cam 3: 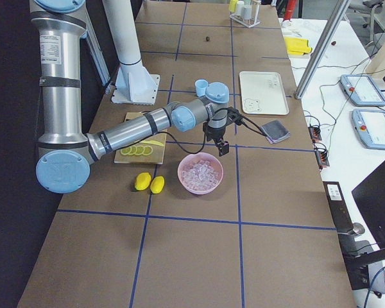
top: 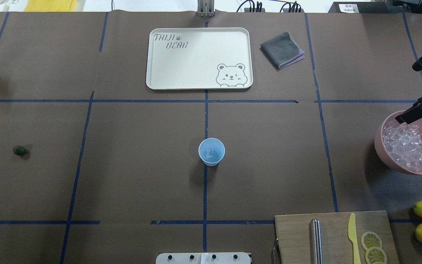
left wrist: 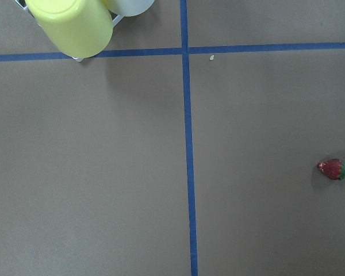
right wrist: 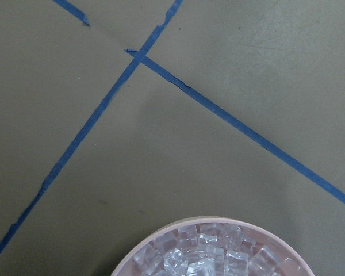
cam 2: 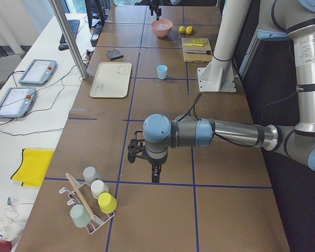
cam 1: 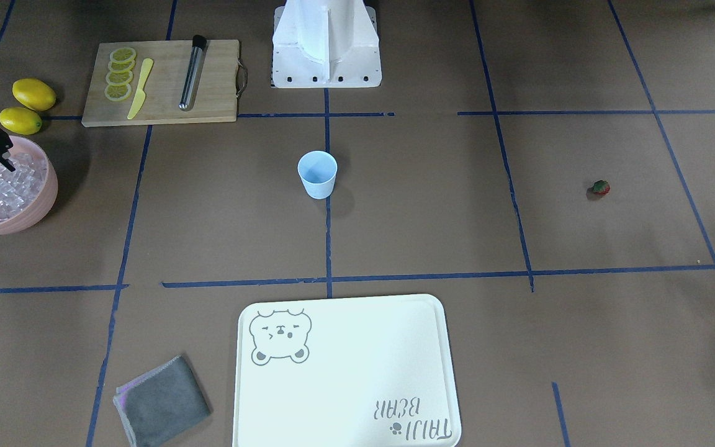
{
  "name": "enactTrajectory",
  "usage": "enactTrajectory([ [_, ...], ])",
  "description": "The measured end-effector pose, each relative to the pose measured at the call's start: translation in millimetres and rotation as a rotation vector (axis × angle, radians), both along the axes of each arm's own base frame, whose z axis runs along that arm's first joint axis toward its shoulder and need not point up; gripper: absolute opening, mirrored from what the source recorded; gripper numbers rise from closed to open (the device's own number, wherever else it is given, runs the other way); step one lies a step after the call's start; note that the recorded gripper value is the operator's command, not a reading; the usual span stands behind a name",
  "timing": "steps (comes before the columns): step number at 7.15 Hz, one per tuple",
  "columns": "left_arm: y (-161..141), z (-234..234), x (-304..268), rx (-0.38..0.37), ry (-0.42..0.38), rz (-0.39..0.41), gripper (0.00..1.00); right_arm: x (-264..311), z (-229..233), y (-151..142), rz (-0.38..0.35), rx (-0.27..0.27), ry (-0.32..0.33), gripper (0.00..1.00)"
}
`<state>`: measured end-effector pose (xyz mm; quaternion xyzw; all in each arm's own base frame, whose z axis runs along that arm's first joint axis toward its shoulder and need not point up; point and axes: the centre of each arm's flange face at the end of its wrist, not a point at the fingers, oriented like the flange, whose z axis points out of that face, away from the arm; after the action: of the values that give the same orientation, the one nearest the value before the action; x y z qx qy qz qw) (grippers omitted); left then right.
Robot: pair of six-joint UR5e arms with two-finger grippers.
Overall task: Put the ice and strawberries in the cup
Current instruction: 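Lower the right gripper into the bowl and grasp another ice cube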
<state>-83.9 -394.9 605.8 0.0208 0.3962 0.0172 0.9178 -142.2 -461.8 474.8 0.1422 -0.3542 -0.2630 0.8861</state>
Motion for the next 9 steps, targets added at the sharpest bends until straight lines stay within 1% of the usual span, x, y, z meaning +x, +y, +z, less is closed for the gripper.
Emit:
enactTrajectory([
  [2, -0.1, -0.3, 0.0, 0.001, 0.000, 0.000, 1.00, -16.3, 24.1, 9.2, -0.028, 0.001, 0.007, 0.97],
  [5, -0.3, -0.2, 0.0, 0.000, 0.000, 0.000, 1.00, -30.1, 49.3, 12.7, -0.055, -0.014, 0.046, 0.94],
  [6, -0.3, -0.1, 0.0, 0.000, 0.000, 0.000, 1.00, -29.3, 54.9, 14.3, -0.054, -0.016, 0.060, 0.91],
  [7, -0.4, -0.2, 0.0, 0.000, 0.000, 0.000, 1.00, -28.3, 60.0, 15.8, -0.052, -0.021, 0.071, 0.86],
  [9, -0.2, 0.3, 0.0, -0.001, 0.000, 0.000, 1.00, -29.4, 65.2, 17.9, -0.056, -0.028, 0.080, 0.78],
])
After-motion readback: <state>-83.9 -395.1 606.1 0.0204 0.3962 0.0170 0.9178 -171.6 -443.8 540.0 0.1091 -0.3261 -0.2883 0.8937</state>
